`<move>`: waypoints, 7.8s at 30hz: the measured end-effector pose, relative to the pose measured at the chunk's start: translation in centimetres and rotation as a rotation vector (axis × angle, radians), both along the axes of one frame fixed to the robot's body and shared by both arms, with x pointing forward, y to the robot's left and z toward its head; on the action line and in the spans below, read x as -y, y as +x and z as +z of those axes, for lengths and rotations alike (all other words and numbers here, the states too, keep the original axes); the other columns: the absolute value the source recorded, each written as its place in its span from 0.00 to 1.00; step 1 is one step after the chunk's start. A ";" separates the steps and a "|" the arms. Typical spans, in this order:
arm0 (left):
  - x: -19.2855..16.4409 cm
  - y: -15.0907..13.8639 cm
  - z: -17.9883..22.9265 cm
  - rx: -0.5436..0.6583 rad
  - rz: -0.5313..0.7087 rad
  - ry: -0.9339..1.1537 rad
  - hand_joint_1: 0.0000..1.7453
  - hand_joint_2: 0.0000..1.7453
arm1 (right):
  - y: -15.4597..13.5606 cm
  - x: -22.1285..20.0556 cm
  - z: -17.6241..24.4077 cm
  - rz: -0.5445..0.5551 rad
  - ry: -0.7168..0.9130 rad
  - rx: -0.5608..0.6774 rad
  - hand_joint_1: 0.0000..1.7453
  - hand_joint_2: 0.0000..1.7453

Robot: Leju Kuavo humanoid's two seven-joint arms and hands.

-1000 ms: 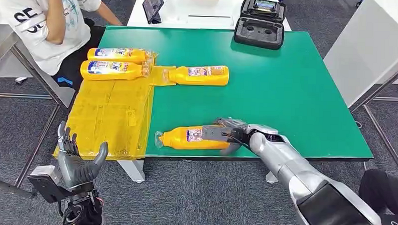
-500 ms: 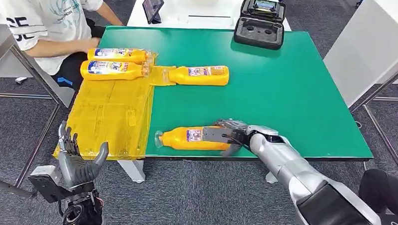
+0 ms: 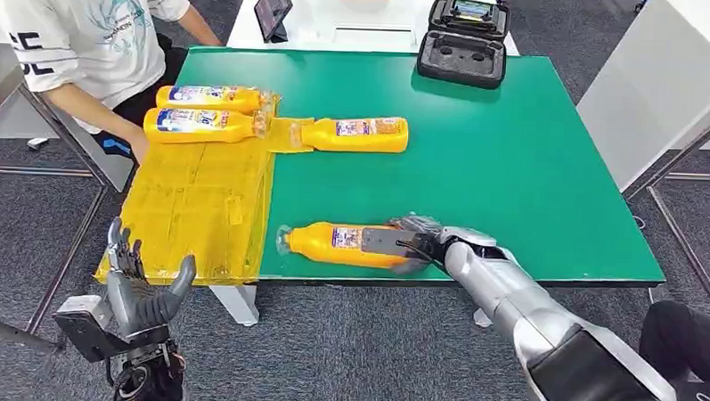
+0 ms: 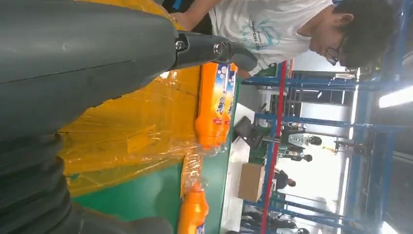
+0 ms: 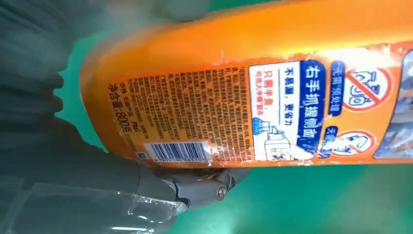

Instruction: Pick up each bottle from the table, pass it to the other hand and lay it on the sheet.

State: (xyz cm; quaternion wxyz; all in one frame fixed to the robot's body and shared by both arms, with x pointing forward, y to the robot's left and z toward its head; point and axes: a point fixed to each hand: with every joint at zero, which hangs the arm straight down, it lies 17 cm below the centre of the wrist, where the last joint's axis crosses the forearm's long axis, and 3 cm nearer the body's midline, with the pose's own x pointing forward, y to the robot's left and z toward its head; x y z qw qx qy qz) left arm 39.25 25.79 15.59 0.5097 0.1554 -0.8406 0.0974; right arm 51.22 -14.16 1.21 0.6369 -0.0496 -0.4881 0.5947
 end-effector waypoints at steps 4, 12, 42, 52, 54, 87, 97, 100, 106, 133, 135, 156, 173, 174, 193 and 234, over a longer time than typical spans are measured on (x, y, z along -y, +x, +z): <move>0.0 0.0 -0.2 -0.005 0.000 -0.003 0.00 1.00 | -0.1 -0.3 -0.1 0.002 0.001 -0.003 1.00 1.00; 0.0 0.0 -0.3 -0.009 0.000 -0.005 0.00 1.00 | 0.2 -1.2 0.5 -0.001 0.041 0.035 1.00 1.00; 3.9 -1.1 0.6 -0.015 -0.287 -0.222 0.00 1.00 | -7.8 -9.7 12.9 -0.102 1.017 0.426 1.00 1.00; 9.3 -1.1 2.5 0.000 -0.563 -0.276 0.00 1.00 | -11.3 -13.0 11.0 -0.056 1.094 0.264 1.00 1.00; 10.1 -1.2 2.9 0.009 -0.603 -0.264 0.00 1.00 | -11.6 -13.3 10.8 -0.049 1.096 0.251 1.00 1.00; 17.3 -2.5 -1.3 -0.136 -0.909 -0.160 0.00 1.00 | -14.6 -14.7 7.5 0.022 1.020 0.165 1.00 1.00; 17.8 -3.1 -0.6 -0.094 -1.001 -0.247 0.99 1.00 | -14.7 -15.1 7.2 0.035 1.001 0.157 1.00 1.00; 17.8 -3.2 -0.4 -0.087 -1.014 -0.265 1.00 1.00 | -14.6 -15.2 7.1 0.038 0.996 0.157 1.00 1.00; 17.8 -3.3 -0.4 -0.085 -1.020 -0.268 1.00 1.00 | -14.7 -15.4 7.0 0.040 0.995 0.149 1.00 1.00; 17.3 -2.0 -2.0 -0.159 -0.925 -0.174 1.00 1.00 | -13.2 -14.1 6.7 -0.074 1.004 0.157 0.00 0.00; 16.5 -1.5 -2.2 -0.167 -0.881 -0.149 1.00 1.00 | -12.9 -13.8 7.3 -0.090 1.023 0.172 0.00 0.00; 2.3 7.4 3.4 -0.066 -0.253 0.438 1.00 1.00 | -13.2 -12.0 16.1 -0.045 1.200 0.347 0.00 0.00; 0.4 13.5 1.2 -0.234 -0.110 1.159 1.00 1.00 | -13.5 -12.9 16.3 -0.031 1.232 0.298 0.00 0.00; 0.4 13.9 0.8 -0.245 -0.112 1.186 1.00 1.00 | -13.6 -12.9 16.2 -0.030 1.230 0.297 0.00 0.00; 0.1 16.0 -6.2 -0.460 -0.178 1.464 1.00 1.00 | -13.9 -13.7 15.5 -0.013 1.212 0.264 0.00 0.00; -5.1 16.5 -12.9 -0.816 -0.383 1.627 1.00 1.00 | -13.5 -15.3 12.8 -0.038 1.203 0.162 0.00 0.00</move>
